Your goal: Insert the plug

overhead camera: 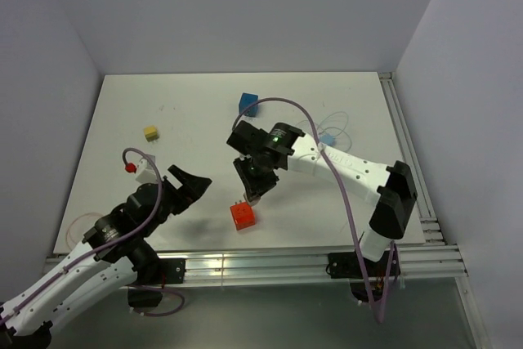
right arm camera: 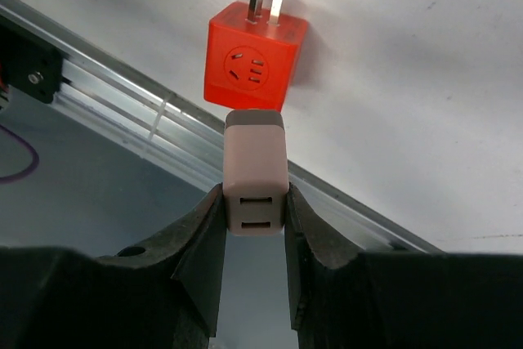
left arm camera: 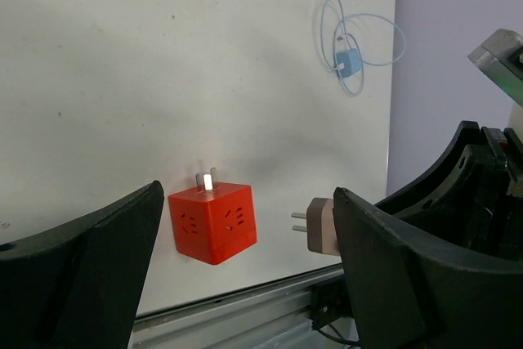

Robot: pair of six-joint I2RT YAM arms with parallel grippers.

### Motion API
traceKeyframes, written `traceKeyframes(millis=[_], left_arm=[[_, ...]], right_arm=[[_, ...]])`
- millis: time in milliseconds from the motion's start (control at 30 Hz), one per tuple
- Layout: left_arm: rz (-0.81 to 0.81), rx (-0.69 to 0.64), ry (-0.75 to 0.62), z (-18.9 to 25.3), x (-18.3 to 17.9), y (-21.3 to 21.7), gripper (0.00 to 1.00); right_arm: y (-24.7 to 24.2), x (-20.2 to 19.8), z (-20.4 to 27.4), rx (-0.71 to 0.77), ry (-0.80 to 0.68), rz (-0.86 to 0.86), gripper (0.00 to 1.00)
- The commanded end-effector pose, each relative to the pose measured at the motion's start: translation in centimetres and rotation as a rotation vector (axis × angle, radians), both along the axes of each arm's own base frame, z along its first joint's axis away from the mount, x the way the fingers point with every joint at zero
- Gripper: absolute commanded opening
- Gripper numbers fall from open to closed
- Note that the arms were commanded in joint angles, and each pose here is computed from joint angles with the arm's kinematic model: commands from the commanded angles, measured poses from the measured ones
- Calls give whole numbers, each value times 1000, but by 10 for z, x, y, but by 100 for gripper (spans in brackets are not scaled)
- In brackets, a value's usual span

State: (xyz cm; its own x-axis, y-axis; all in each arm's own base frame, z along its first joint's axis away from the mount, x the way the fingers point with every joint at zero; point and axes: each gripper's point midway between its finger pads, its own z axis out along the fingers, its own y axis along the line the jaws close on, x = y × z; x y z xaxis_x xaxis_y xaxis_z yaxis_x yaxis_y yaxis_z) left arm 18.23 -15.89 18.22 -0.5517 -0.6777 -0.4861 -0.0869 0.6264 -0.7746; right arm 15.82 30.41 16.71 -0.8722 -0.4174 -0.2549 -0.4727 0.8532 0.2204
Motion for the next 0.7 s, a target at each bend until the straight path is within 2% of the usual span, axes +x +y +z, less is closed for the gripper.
traceKeyframes(millis=[0,167,400,667], left_arm=[[-14,-14,-6,-6,-3,-1,89],[-28,-19,9,-17,-6,-2,88],[-42,-3,45,-36,-11,-3,87],[-62,0,62,-49,-13,-6,86]], right_arm=[[2,-10,12,-18,25,26,0],[20,-18,-4,-5,109,13,0],[29,-17,-17,-32,152,-39,0],[28,-7,-31,-90,138,-90,0]])
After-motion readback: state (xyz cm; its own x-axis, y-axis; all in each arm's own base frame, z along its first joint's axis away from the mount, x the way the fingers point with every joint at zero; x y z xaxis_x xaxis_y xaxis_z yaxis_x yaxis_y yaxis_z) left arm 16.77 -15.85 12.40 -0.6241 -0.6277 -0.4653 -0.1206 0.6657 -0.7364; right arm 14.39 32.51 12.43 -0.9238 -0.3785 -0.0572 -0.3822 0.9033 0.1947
